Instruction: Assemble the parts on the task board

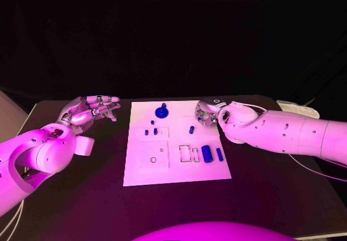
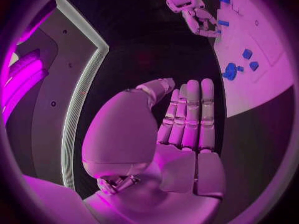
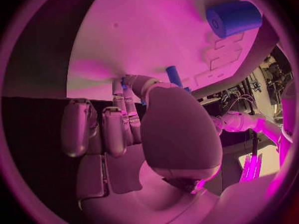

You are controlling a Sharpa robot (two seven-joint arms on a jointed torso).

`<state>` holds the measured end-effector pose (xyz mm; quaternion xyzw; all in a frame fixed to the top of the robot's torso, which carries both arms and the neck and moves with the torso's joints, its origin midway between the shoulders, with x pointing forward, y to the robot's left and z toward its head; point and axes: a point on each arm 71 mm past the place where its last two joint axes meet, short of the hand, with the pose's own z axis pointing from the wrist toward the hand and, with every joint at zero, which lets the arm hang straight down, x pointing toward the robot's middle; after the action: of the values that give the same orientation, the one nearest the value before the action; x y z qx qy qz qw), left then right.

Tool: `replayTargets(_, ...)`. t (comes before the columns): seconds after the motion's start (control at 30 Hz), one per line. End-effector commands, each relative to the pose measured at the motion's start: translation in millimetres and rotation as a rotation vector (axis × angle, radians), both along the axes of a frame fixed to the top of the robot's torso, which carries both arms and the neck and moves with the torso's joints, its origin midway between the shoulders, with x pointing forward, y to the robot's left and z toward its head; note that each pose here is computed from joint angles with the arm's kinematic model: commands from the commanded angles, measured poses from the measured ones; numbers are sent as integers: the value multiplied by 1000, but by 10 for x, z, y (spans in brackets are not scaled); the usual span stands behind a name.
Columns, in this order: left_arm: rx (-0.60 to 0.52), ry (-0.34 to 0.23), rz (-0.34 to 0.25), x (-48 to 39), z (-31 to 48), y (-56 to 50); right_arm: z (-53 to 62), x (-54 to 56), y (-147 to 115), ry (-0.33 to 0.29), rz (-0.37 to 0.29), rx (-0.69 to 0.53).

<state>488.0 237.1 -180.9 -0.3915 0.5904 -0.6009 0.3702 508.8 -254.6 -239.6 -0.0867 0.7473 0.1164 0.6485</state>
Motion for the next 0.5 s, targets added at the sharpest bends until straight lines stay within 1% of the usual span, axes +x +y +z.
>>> replayTargets(0.03,4,-8,-2,-3,5,-13,-18,-45,46,-37,9,25)
replayTargets(0.27,11,-5,10,11,-12,8,48,-64,43,-98,-9,74)
replayTargets(0.5,14,-4,15,20,-21,19,134,-80,30,-130,-18,104)
